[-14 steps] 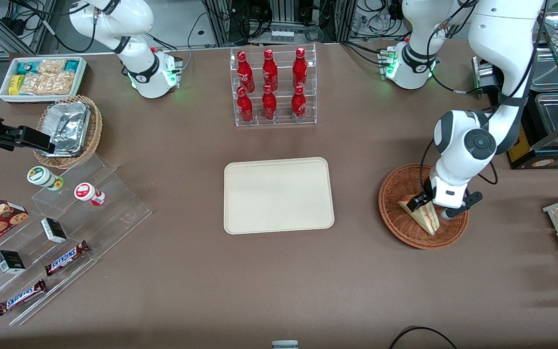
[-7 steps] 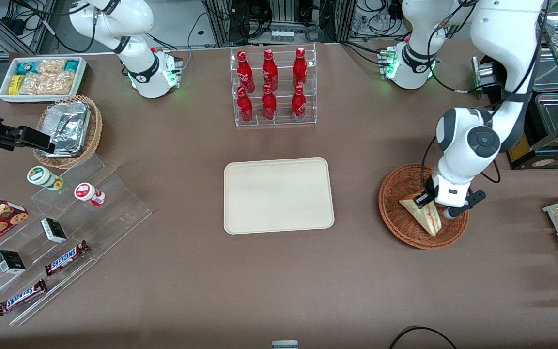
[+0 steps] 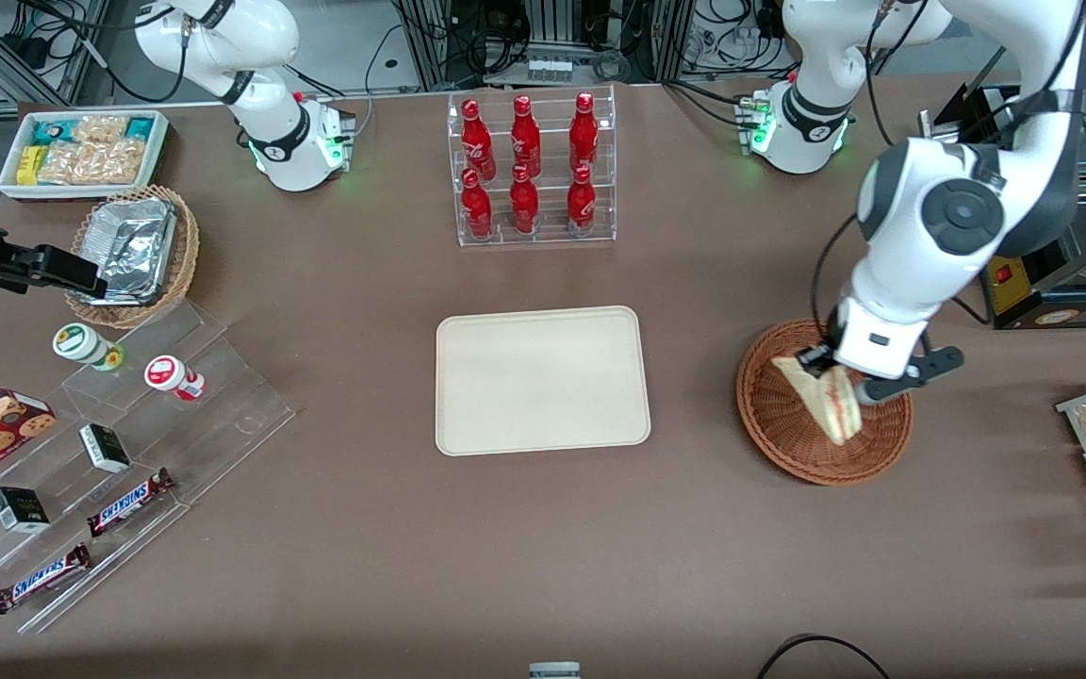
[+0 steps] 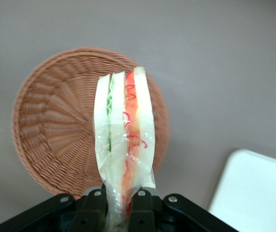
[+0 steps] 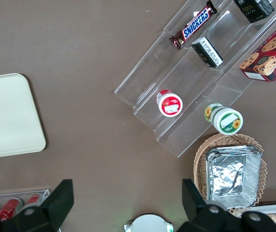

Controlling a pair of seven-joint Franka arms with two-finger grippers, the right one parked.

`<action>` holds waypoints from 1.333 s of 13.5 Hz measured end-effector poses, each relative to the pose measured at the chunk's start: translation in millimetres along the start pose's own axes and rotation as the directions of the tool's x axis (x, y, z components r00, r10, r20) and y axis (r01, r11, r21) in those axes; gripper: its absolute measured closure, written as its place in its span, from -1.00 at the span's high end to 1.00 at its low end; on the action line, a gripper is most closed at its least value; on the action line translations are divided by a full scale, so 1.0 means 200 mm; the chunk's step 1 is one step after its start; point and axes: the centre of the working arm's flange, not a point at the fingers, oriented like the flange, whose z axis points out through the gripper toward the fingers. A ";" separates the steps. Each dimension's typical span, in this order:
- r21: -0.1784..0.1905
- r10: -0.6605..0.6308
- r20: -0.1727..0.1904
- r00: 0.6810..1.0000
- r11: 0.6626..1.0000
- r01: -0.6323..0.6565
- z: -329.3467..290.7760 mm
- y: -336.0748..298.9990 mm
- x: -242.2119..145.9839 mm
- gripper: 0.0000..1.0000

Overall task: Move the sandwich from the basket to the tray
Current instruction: 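Lift the sandwich out of the basket with the left gripper, then carry the sandwich with the left gripper over the cream tray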

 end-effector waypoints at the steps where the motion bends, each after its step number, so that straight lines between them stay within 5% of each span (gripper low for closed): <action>1: -0.007 0.038 0.003 0.999 0.999 -0.038 -0.04 0.10 -0.05 -0.68; 5: -0.025 0.191 -0.011 0.982 0.981 -0.191 -0.06 0.50 -0.29 -0.68; 8: -0.005 0.267 -0.021 0.963 0.964 -0.267 0.02 0.77 -0.48 -0.68; 10: 0.002 0.317 -0.007 0.948 0.948 -0.317 0.11 0.89 -0.57 -0.68; 15: -0.051 0.388 0.038 0.921 0.921 -0.386 0.29 1.25 -0.78 -0.68; 18: -0.023 0.383 0.025 0.924 0.924 -0.382 0.47 1.41 -0.85 -0.68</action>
